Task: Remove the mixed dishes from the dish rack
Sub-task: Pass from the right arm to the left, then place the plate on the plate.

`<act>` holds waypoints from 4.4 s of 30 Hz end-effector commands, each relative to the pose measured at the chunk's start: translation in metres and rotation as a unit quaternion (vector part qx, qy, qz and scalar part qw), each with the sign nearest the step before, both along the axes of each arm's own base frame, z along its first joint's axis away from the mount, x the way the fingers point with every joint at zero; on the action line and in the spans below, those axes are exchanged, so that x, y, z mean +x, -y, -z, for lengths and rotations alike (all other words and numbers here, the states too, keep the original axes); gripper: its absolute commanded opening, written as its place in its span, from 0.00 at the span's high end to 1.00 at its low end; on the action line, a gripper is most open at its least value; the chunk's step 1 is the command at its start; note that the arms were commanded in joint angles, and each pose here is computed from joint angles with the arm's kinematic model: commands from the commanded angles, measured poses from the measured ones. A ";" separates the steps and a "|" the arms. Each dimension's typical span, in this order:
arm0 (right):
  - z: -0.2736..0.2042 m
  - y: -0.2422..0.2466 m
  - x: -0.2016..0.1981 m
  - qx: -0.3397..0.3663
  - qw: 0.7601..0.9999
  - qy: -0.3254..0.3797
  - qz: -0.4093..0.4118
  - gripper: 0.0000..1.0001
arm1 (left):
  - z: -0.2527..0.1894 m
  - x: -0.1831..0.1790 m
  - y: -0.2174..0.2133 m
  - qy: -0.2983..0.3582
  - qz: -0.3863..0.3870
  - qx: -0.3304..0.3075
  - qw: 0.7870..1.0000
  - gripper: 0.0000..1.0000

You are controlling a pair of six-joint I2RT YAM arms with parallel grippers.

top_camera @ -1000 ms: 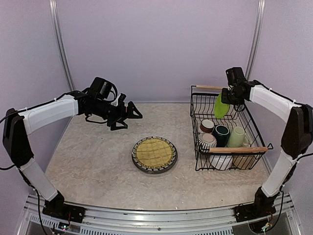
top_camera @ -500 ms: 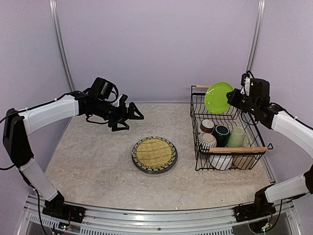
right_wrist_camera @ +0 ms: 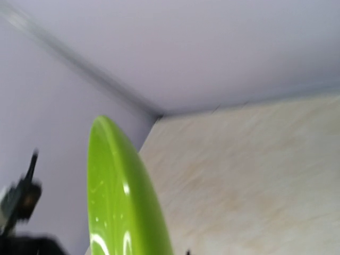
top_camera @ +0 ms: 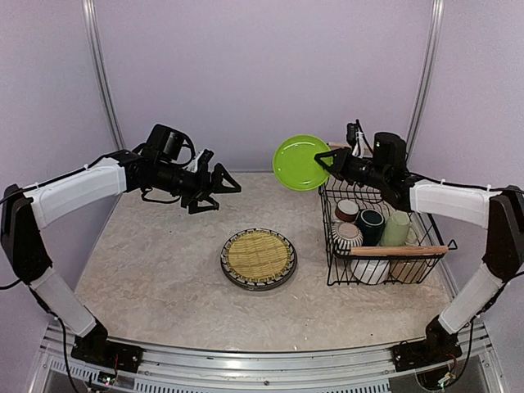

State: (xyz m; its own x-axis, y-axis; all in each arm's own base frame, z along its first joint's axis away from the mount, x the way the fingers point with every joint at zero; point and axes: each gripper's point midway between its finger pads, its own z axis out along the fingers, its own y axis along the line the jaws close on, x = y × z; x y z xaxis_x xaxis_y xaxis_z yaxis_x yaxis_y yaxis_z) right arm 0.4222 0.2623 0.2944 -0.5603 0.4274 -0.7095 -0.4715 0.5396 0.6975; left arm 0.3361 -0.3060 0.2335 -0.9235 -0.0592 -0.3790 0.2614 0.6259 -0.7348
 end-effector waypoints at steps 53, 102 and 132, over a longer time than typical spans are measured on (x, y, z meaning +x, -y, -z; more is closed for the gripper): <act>0.044 -0.145 -0.017 0.029 0.987 -0.020 -0.159 0.42 | -0.013 0.019 -0.022 -0.001 -0.010 -0.046 0.999 1.00; -0.012 0.062 -0.037 -0.172 0.966 0.034 0.192 0.00 | 0.167 -0.030 0.035 -0.273 -0.007 0.072 0.959 0.73; 0.118 0.119 0.003 -0.514 0.816 -0.189 0.186 0.00 | 0.014 0.000 -0.007 -0.039 -0.038 0.035 0.998 0.03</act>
